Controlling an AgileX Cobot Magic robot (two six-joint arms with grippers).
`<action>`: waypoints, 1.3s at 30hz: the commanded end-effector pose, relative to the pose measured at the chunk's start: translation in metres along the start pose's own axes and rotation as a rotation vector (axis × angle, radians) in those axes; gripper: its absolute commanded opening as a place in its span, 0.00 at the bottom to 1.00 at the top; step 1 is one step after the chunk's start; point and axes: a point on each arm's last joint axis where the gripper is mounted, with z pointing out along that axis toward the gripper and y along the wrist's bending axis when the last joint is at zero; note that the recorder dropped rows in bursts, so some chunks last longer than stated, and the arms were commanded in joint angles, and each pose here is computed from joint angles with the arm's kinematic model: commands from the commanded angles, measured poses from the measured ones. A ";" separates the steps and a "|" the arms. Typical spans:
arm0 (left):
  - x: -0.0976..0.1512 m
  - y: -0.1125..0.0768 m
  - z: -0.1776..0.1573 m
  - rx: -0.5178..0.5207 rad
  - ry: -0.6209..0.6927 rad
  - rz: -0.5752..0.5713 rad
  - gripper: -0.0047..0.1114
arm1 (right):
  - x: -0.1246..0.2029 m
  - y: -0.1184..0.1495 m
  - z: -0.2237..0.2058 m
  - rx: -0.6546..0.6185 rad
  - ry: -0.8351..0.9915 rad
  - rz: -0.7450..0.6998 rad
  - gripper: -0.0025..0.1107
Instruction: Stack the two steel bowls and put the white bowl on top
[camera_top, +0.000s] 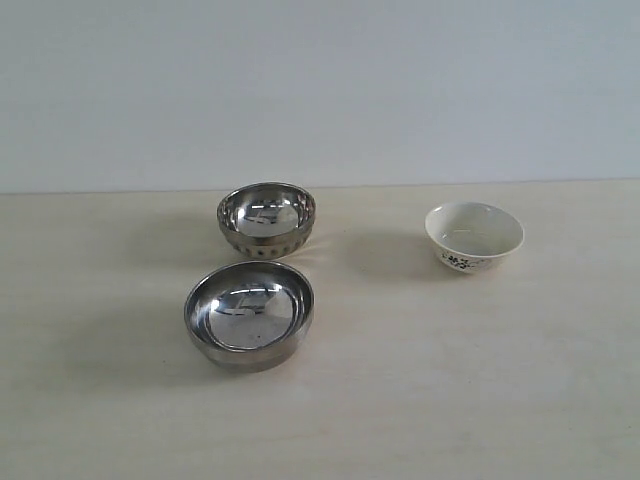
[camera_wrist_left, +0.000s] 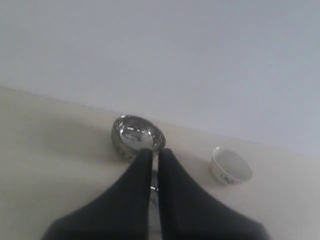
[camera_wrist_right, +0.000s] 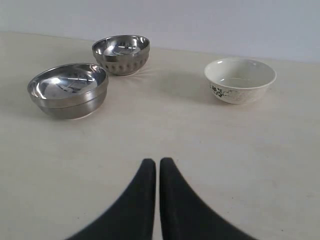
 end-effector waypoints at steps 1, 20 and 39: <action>-0.026 -0.007 0.027 0.028 0.159 0.107 0.07 | -0.001 -0.001 0.000 0.008 -0.012 -0.013 0.02; -0.018 0.062 0.200 -0.088 0.784 0.165 0.11 | -0.001 -0.001 0.000 0.008 -0.012 -0.013 0.02; 0.060 0.023 0.303 -0.009 1.029 0.197 0.53 | -0.001 -0.001 0.000 0.008 -0.012 -0.013 0.02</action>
